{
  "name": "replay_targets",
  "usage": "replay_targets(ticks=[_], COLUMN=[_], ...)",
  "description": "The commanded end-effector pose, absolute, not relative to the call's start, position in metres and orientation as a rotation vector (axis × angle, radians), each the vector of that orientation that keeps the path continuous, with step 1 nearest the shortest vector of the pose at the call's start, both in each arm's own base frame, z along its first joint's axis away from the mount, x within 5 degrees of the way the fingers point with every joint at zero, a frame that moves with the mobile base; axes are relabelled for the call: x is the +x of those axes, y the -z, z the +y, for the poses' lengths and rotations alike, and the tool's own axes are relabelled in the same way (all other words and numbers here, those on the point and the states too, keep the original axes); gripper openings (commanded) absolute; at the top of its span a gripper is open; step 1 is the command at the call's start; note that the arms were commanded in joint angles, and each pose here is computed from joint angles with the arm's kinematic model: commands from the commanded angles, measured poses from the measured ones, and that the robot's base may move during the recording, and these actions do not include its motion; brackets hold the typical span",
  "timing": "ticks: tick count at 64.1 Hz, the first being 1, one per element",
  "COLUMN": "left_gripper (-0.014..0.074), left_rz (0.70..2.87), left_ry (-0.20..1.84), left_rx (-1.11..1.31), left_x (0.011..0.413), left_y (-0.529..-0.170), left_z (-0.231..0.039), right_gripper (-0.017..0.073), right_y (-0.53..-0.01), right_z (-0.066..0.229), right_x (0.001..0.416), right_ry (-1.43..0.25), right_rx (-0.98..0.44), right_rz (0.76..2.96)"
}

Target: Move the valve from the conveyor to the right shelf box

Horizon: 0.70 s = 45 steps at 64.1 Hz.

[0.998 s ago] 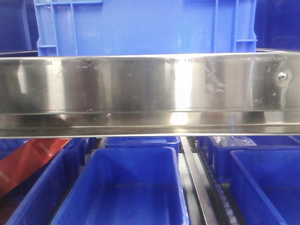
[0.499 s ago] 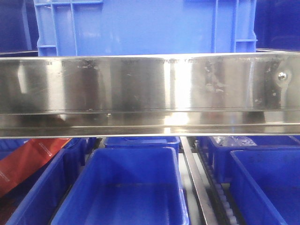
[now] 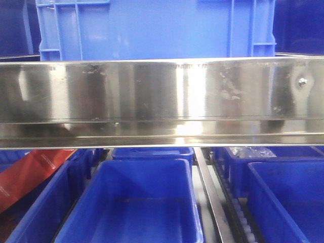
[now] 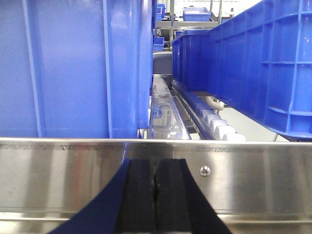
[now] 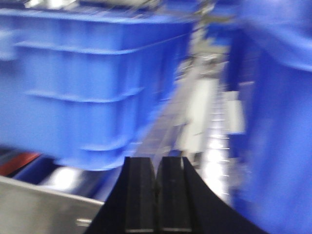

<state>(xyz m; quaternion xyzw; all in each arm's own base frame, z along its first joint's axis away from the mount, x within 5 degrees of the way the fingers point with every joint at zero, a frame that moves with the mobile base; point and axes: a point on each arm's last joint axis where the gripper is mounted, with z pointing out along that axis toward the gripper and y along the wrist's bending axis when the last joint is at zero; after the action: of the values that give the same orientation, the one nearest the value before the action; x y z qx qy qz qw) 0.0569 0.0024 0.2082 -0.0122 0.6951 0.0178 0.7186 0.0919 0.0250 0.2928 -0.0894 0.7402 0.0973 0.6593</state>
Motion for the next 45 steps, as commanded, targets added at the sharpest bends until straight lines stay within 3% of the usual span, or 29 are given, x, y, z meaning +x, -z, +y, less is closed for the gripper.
replay_targets(ticks=[1, 17, 45], left_gripper=[-0.0111, -0.0111, -0.0111], left_rz=[1.511, 1.511, 1.511], left_ry=[-0.042, -0.042, -0.042], left_rx=[-0.031, -0.031, -0.031], left_x=[0.056, 0.056, 0.056], left_y=[-0.211, -0.211, -0.211], left_z=[0.003, 0.003, 0.003], right_gripper=[-0.0162, -0.0162, -0.0162], right_y=[-0.281, -0.236, -0.208], right_z=[0.015, 0.003, 0.002], right_x=[0.081, 0.057, 0.056], right_ry=[-0.152, -0.041, -0.039], right_rx=[-0.135, -0.015, -0.01], right_rz=[1.651, 1.593, 1.545])
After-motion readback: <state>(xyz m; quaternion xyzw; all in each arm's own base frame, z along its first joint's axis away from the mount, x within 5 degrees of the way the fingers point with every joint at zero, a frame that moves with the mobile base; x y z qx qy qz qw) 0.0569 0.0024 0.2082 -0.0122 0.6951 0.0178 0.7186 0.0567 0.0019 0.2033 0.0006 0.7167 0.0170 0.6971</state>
